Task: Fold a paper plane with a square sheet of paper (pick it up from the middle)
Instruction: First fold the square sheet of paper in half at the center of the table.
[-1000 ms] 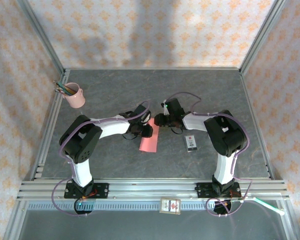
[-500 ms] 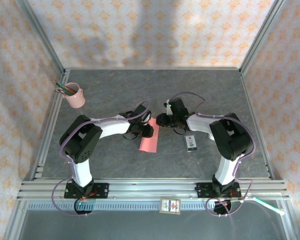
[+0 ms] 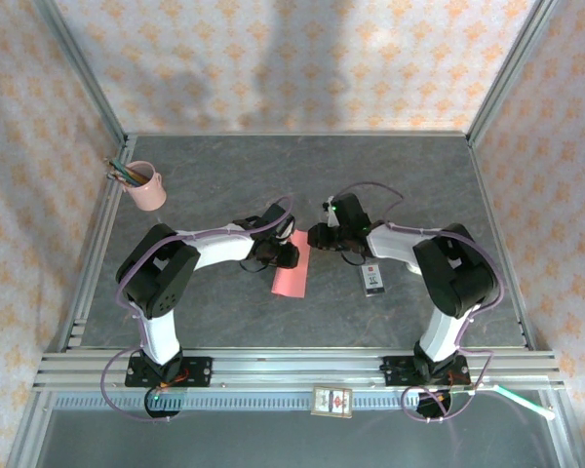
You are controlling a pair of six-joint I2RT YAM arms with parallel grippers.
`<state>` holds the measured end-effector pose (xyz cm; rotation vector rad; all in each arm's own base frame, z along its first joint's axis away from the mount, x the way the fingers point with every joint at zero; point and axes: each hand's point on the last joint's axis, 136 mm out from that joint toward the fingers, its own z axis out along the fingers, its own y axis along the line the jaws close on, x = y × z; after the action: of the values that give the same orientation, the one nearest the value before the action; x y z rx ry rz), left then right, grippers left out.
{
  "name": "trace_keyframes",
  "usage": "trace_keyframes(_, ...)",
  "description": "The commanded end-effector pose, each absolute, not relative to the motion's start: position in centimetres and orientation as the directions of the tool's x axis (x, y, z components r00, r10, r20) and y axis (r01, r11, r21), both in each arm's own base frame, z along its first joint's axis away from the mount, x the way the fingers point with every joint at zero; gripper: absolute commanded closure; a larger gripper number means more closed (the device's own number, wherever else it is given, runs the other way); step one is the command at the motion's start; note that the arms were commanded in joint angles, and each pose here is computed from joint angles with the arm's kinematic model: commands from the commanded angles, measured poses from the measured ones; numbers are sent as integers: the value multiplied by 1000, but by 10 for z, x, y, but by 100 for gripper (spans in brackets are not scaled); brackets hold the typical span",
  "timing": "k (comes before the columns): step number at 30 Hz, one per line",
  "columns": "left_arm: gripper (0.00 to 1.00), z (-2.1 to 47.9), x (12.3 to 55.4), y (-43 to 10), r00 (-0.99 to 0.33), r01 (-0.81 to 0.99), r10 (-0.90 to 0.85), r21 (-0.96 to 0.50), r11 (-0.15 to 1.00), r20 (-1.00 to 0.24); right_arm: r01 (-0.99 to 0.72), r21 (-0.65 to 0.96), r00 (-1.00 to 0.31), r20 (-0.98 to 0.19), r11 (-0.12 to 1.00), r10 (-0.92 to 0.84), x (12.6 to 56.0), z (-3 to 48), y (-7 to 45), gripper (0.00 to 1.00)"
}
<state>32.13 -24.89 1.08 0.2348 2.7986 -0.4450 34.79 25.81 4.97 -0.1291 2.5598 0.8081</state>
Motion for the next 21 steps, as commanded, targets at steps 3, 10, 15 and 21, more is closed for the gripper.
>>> trace_keyframes(3, 62, -55, 299, -158, -977, 117, 132, 94, 989, -170, -214, 492, -886, -461, 844, 43, 345, 52, 247, 70)
trace_keyframes(10, 64, -55, 300, -159, -977, 116, 130, 89, 989, -170, -210, 486, -889, -456, 848, 41, 343, 48, 245, 70)
trace_keyframes(15, 64, -55, 301, -160, -977, 114, 127, 84, 990, -173, -210, 484, -889, -455, 849, 40, 343, 47, 245, 70)
trace_keyframes(21, 63, -56, 301, -159, -976, 117, 131, 88, 989, -172, -208, 486, -890, -454, 849, 41, 343, 46, 245, 70)
